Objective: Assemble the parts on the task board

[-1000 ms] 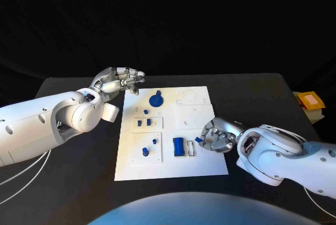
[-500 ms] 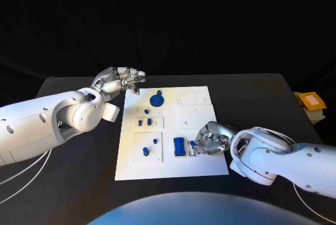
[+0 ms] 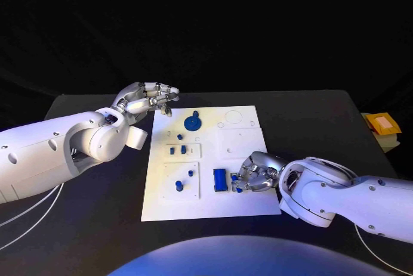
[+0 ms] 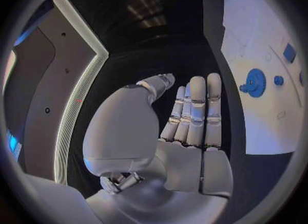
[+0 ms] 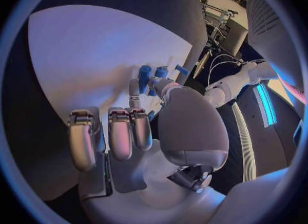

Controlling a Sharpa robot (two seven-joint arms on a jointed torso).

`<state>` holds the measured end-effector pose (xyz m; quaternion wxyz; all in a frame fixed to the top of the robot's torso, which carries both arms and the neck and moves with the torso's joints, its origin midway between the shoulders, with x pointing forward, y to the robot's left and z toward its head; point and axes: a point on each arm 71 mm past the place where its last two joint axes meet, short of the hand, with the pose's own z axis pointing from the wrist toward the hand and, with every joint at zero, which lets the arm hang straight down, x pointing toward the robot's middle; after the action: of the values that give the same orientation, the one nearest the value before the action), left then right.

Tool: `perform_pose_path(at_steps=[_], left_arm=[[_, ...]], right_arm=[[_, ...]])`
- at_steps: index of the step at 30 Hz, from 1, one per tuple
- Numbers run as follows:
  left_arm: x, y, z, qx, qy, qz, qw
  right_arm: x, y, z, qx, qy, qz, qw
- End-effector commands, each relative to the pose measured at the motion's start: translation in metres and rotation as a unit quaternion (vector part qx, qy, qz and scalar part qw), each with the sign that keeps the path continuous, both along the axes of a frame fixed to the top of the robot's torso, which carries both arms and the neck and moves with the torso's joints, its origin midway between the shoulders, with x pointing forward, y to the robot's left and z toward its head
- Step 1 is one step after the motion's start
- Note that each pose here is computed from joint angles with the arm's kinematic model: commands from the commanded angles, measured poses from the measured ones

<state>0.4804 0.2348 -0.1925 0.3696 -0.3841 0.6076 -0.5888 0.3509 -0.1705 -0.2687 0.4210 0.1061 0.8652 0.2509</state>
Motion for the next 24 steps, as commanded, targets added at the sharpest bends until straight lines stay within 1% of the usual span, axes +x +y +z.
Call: perform_pose_path(at_steps=[1,9,24], left_arm=[[-0.0007,-0.0022,0.0012,-0.004,-0.003,-0.008,1.0],[-0.0009,-0.0019,0.0012,-0.004,-0.003,-0.008,1.0],[-0.001,-0.0013,0.001,-0.003,-0.002,-0.008,1.0]], right_arm=[[-0.0011,0.0021,-0.0019,-0.003,0.006,0.005,1.0],[0.0017,0.0011,-0.0032,-0.005,0.003,0.001,1.0],[0.0033,0.0044,-0.0026,-0.001,-0.007,0.004,1.0]])
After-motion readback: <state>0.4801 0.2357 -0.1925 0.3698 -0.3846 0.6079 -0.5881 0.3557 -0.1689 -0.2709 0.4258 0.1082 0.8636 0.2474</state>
